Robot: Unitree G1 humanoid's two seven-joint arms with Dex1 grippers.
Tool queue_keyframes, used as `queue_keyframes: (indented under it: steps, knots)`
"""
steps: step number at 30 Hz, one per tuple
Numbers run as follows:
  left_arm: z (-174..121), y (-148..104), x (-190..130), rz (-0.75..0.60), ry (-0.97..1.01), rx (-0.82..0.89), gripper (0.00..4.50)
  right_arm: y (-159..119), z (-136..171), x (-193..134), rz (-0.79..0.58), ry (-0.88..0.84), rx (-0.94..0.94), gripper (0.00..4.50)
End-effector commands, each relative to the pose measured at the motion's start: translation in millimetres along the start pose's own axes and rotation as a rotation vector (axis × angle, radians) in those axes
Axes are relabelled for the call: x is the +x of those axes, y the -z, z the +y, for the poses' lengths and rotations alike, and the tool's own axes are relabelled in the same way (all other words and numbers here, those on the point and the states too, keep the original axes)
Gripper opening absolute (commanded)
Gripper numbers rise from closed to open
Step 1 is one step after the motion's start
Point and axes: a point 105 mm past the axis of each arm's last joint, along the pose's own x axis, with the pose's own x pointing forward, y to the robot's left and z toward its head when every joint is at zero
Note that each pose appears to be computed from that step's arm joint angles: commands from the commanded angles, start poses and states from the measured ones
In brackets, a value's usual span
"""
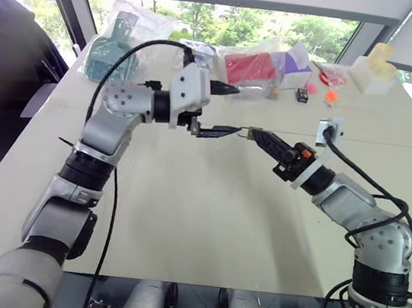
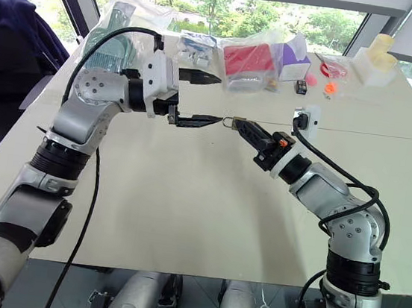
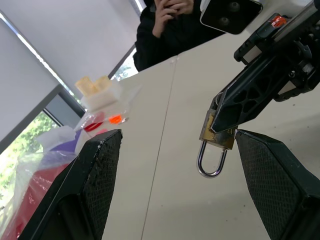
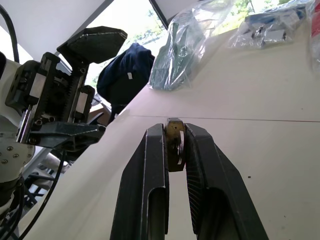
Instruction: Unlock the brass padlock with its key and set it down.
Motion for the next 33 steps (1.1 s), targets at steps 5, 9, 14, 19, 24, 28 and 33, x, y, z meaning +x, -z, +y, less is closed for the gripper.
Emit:
queue_keyframes:
  steps: [5,9,14,19,24,28,33]
  knots:
    - [2.4,6.4,6.8,0.005,0.011,0.043,3.72,-14.6,20.7,0.6,-0.054,-0.075,-0.026,0.00]
    - [6.0,10.9,9.7,0.011,0.013,0.060,3.72,-10.8,26.7,1.8,-0.044,-0.098,-0.017,0.00]
    - [12.8,14.2,14.3,0.007,-0.011,0.065,3.72,-7.2,32.4,1.9,-0.037,-0.119,-0.009,0.00]
    - [16.1,15.7,17.5,0.008,-0.024,0.082,3.72,-4.1,33.4,1.7,-0.031,-0.120,-0.002,0.00]
    - [27.0,14.2,19.5,-0.001,-0.089,0.100,3.72,-1.1,35.7,2.6,-0.026,-0.127,0.006,0.00]
    - [28.1,12.6,21.1,-0.011,-0.099,0.104,3.72,-0.1,35.5,2.4,-0.025,-0.123,0.010,0.00]
    - [22.3,17.7,20.7,0.004,-0.082,0.089,3.72,0.3,33.8,2.1,-0.027,-0.113,0.015,0.00]
